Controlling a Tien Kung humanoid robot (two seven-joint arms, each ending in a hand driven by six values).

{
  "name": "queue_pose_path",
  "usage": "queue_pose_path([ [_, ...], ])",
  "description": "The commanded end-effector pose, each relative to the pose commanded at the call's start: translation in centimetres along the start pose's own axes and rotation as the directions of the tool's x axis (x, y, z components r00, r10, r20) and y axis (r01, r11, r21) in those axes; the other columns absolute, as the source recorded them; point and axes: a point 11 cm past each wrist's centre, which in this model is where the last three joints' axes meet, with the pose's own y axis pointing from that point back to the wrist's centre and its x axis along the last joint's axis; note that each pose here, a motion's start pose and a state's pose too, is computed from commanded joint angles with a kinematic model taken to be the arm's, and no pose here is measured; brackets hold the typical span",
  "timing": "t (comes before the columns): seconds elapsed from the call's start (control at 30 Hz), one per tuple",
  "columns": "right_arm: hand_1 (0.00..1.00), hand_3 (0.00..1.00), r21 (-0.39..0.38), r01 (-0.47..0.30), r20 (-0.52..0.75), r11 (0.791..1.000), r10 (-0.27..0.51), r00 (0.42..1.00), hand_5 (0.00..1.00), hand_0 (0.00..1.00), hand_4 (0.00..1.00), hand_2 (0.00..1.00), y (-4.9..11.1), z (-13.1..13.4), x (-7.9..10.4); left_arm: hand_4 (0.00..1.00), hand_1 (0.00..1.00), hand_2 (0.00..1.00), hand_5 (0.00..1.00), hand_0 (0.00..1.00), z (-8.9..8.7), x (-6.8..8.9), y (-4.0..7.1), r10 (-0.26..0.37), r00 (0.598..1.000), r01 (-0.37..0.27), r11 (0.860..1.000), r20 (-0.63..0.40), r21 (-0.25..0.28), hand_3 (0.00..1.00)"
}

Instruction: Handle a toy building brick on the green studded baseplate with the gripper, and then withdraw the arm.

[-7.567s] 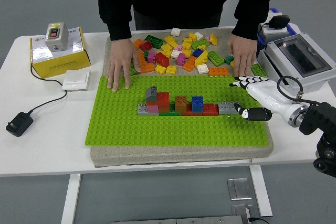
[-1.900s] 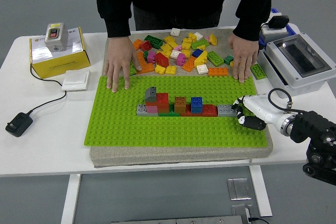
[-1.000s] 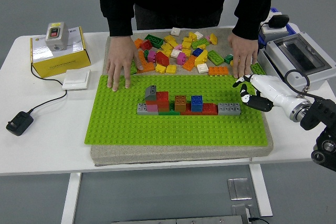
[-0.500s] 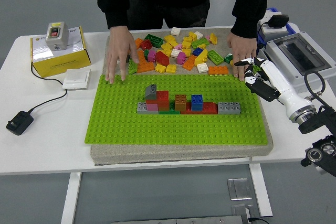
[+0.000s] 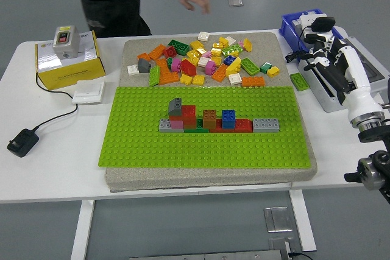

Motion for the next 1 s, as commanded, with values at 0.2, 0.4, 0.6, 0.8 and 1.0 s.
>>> queue_pose_path([
  [0.2,0.661,0.678,0.010,-0.041,0.031,0.999,0.041,0.999,0.664,0.639,0.473,0.736,-0.2,-0.4,1.6,0.331,0.670,0.612,0.629,0.716,0.0,-0.4,0.0,-0.006,1.000,0.006,1.000,0.005,0.001,0.631],
  [0.4,0.689,0.677,0.012,-0.052,0.057,0.999,0.052,0.997,0.724,0.691,0.514,0.744,-0.2,-0.5,2.3,0.332,0.677,0.623,0.624,0.717,-0.1,-0.4,-0.1,-0.008,1.000,0.008,1.000,0.006,0.005,0.633],
  [0.6,0.708,0.689,0.000,-0.048,0.099,0.999,0.048,0.994,0.768,0.723,0.544,0.755,-0.2,-0.1,2.1,0.333,0.680,0.629,0.622,0.717,-0.7,-0.4,-0.2,-0.010,1.000,0.009,1.000,0.010,0.020,0.634],
  [0.8,0.714,0.696,-0.026,-0.041,0.161,0.999,0.045,0.986,0.801,0.733,0.571,0.761,-0.2,0.9,1.6,0.336,0.681,0.637,0.618,0.718,-1.4,0.0,-0.3,-0.006,1.000,0.005,0.999,0.009,0.041,0.641],
  [1.0,0.715,0.709,-0.043,-0.033,0.195,0.999,0.041,0.980,0.853,0.745,0.603,0.760,-0.1,1.4,1.2,0.344,0.685,0.634,0.608,0.721,-1.8,0.2,-0.4,-0.006,1.000,0.005,0.999,0.010,0.049,0.642],
])
